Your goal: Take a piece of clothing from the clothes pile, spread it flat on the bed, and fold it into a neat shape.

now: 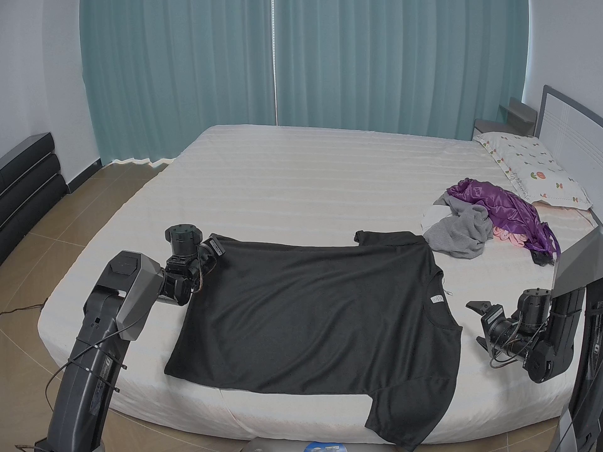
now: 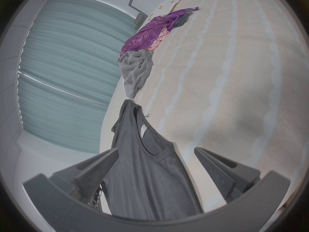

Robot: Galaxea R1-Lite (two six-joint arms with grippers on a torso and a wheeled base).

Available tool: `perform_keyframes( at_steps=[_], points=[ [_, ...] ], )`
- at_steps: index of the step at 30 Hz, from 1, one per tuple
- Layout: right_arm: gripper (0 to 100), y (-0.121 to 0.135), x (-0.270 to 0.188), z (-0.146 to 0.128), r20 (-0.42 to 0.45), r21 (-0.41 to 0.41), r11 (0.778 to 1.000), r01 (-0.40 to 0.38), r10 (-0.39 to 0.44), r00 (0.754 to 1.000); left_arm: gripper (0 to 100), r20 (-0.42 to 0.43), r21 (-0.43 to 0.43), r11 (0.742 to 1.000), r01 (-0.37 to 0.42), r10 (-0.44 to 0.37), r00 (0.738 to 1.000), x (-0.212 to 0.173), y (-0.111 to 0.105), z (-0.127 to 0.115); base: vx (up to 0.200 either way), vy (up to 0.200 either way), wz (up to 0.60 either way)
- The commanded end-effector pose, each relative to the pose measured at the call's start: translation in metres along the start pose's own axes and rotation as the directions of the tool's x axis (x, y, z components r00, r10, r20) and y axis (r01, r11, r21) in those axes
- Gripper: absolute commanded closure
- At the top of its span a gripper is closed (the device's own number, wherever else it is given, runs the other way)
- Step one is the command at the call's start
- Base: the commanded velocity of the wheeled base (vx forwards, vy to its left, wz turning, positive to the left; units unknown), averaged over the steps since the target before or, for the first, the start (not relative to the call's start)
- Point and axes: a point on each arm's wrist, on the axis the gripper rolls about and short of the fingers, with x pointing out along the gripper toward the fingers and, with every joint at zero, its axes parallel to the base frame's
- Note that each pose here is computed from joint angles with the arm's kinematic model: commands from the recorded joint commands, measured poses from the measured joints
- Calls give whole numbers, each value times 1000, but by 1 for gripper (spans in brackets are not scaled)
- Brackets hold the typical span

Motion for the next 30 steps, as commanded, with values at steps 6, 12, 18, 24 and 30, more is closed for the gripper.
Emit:
perform_keyframes(
  at_steps=[6,12,18,24,30],
  points=[
    [0,1,0,1,7,-2,1000,-13,13,1000,100,37,-1,1000,-20,20,999,0,7,6,0,0,0],
    [0,1,0,1,7,-2,1000,-13,13,1000,100,68,-7,1000,-21,21,997,0,14,14,0,0,0],
    [0,1,0,1,7,-2,1000,-13,13,1000,100,67,-7,1000,-22,22,998,0,16,14,0,0,0],
    [0,1,0,1,8,-2,1000,-13,13,1000,100,63,-6,1000,-21,21,998,0,17,14,0,0,0],
    [0,1,0,0,7,-3,1000,-13,13,1000,100,51,-5,1000,-14,14,999,0,16,13,0,0,0]
  ],
)
